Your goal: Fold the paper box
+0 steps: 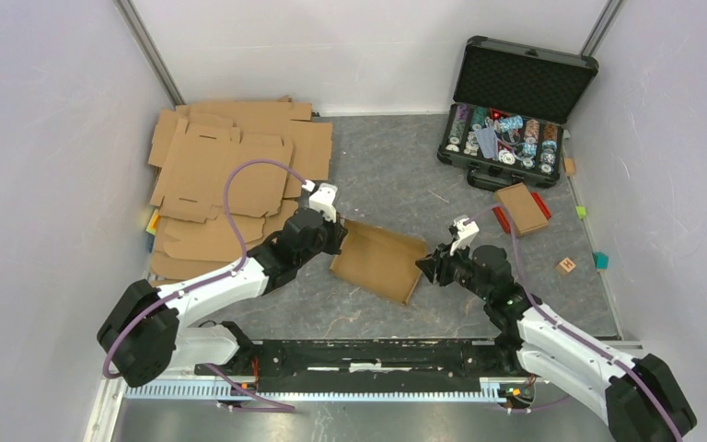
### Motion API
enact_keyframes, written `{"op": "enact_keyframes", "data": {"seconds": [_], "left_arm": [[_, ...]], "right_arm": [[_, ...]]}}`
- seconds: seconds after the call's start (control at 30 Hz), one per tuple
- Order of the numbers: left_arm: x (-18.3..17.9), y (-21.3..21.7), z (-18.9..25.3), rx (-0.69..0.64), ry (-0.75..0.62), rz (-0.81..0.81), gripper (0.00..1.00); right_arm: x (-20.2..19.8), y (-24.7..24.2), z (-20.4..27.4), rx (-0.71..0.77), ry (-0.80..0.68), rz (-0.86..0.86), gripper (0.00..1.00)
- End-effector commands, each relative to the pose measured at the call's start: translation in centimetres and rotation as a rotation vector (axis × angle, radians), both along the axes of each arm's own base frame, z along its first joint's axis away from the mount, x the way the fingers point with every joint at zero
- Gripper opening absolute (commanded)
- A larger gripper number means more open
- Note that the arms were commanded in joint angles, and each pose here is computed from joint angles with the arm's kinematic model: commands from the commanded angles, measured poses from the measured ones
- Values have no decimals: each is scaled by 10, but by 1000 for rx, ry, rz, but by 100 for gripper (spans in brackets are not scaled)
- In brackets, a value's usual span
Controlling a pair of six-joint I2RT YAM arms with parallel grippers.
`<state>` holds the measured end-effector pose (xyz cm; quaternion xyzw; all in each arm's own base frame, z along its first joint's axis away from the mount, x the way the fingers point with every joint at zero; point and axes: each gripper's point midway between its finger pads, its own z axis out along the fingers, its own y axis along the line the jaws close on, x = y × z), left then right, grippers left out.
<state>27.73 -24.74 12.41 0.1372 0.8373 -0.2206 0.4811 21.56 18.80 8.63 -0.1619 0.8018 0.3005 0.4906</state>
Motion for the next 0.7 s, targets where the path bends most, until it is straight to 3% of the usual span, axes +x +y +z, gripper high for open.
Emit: {"op": "enact_keyframes", "data": {"seconds": [0.0, 0.47, 0.67], "left_arm": [[-3, -10, 3, -18, 11, -43, 4], [-5, -13, 2, -23, 18, -56, 5], [-4, -10, 3, -17, 12, -44, 5]], "right_arm": [[11, 14, 28, 155, -7, -41, 38], [21, 25, 45, 256, 11, -75, 39], [20, 24, 41, 220, 8, -75, 42]]}}
